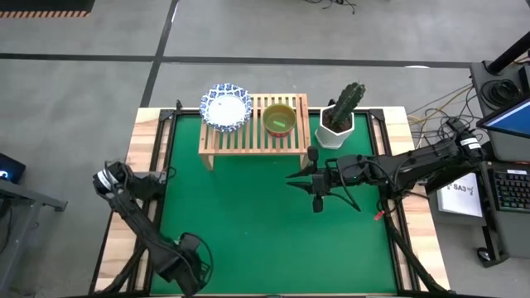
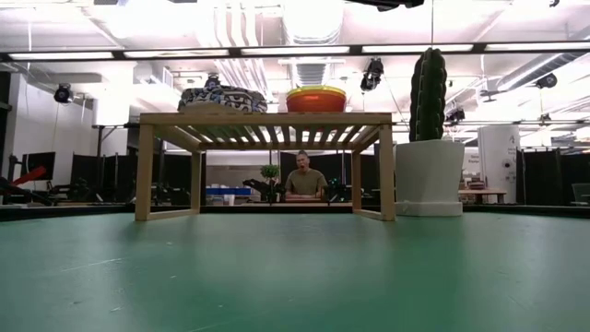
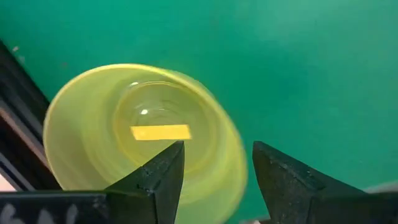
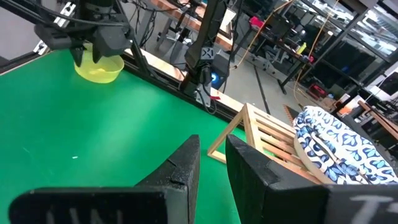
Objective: Place and stack bowls onto a shelf
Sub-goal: Stack the small yellow bowl on top of the small green bowl on the shelf
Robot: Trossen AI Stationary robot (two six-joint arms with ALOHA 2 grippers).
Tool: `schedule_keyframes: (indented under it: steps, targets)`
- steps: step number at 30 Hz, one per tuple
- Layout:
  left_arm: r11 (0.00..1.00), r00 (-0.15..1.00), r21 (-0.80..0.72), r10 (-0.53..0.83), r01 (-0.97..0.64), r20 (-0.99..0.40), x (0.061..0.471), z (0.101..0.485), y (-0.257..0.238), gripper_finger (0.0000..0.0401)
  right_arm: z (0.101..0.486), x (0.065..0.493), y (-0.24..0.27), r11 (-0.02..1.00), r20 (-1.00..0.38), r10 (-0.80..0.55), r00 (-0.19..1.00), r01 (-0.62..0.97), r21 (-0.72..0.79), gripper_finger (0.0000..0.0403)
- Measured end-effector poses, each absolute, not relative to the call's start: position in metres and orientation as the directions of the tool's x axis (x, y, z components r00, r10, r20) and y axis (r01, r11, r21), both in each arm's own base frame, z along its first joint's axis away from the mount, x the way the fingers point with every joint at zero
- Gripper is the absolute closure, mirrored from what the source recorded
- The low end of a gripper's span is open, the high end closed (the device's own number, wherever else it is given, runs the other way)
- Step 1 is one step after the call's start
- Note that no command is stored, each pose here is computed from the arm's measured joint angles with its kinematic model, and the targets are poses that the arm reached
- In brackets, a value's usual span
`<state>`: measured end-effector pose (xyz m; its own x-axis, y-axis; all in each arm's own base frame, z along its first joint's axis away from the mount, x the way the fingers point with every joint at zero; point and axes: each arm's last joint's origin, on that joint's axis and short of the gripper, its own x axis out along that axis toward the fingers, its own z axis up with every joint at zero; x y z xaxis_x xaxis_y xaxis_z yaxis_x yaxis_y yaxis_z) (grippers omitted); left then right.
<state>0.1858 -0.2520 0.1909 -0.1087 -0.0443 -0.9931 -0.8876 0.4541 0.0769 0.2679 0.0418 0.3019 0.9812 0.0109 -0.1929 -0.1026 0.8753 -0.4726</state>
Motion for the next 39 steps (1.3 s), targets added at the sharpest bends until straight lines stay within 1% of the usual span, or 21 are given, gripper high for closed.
schedule_keyframes:
  steps: [3, 7, 9, 12, 14, 18, 21, 25, 27, 31, 33, 37, 39]
  targets:
    - [0.412, -0.116, 0.095, -0.027, -0.906, -0.993, 0.18, 0.184, -0.252, 0.0238, 0.302, 0.268, 0.042, 0.878, -0.193, 0.011, 0.981, -0.102, -0.467, 0.0335]
    - [0.401, -0.102, 0.081, -0.03, -0.912, -0.994, 0.18, 0.183, -0.252, 0.0254, 0.302, 0.268, 0.042, 0.876, -0.193, 0.011, 0.981, -0.102, -0.471, 0.0335]
    - [0.394, -0.079, 0.063, -0.024, -0.917, -0.997, 0.181, 0.183, -0.253, 0.0262, 0.302, 0.268, 0.042, 0.877, -0.193, 0.011, 0.981, -0.102, -0.47, 0.0335]
    - [0.391, -0.013, 0.015, 0.008, -0.92, -1.0, 0.183, 0.182, -0.253, 0.0271, 0.302, 0.268, 0.042, 0.876, -0.192, 0.011, 0.981, -0.102, -0.47, 0.0335]
    - [0.391, -0.003, 0.011, 0.02, -0.92, -1.0, 0.183, 0.182, -0.252, 0.0276, 0.302, 0.268, 0.042, 0.879, -0.19, 0.012, 0.982, -0.101, -0.466, 0.0335]
    - [0.391, 0.017, -0.017, -0.006, -0.92, -1.0, 0.185, 0.182, -0.254, 0.0293, 0.302, 0.268, 0.042, 0.879, -0.188, 0.016, 0.982, -0.103, -0.466, 0.0335]
    - [0.392, 0.023, -0.027, -0.016, -0.92, -1.0, 0.185, 0.182, -0.255, 0.0324, 0.302, 0.268, 0.042, 0.879, -0.188, 0.016, 0.982, -0.103, -0.466, 0.0335]
    - [0.392, 0.025, -0.031, -0.018, -0.92, -1.0, 0.186, 0.182, -0.256, 0.0383, 0.302, 0.268, 0.042, 0.879, -0.188, 0.016, 0.982, -0.103, -0.466, 0.0335]
    - [0.393, 0.026, -0.032, -0.02, -0.919, -0.999, 0.186, 0.183, -0.256, 0.0395, 0.302, 0.268, 0.042, 0.879, -0.188, 0.016, 0.982, -0.103, -0.466, 0.0335]
    - [0.444, 0.046, -0.061, -0.047, -0.894, -0.998, 0.189, 0.192, -0.261, 0.0399, 0.302, 0.268, 0.042, 0.881, -0.188, 0.016, 0.982, -0.102, -0.461, 0.0335]
    - [0.492, 0.049, -0.069, -0.052, -0.868, -0.997, 0.191, 0.199, -0.263, 0.04, 0.302, 0.268, 0.042, 0.882, -0.188, 0.016, 0.982, -0.102, -0.46, 0.0335]
    - [0.669, 0.114, -0.144, -0.088, -0.73, -0.99, 0.198, 0.217, -0.271, 0.0401, 0.302, 0.268, 0.042, 0.883, -0.188, 0.016, 0.982, -0.102, -0.459, 0.0335]
    - [0.724, 0.162, -0.178, -0.093, -0.666, -0.982, 0.203, 0.228, -0.273, 0.0401, 0.302, 0.268, 0.042, 0.884, -0.188, 0.016, 0.982, -0.102, -0.456, 0.0335]
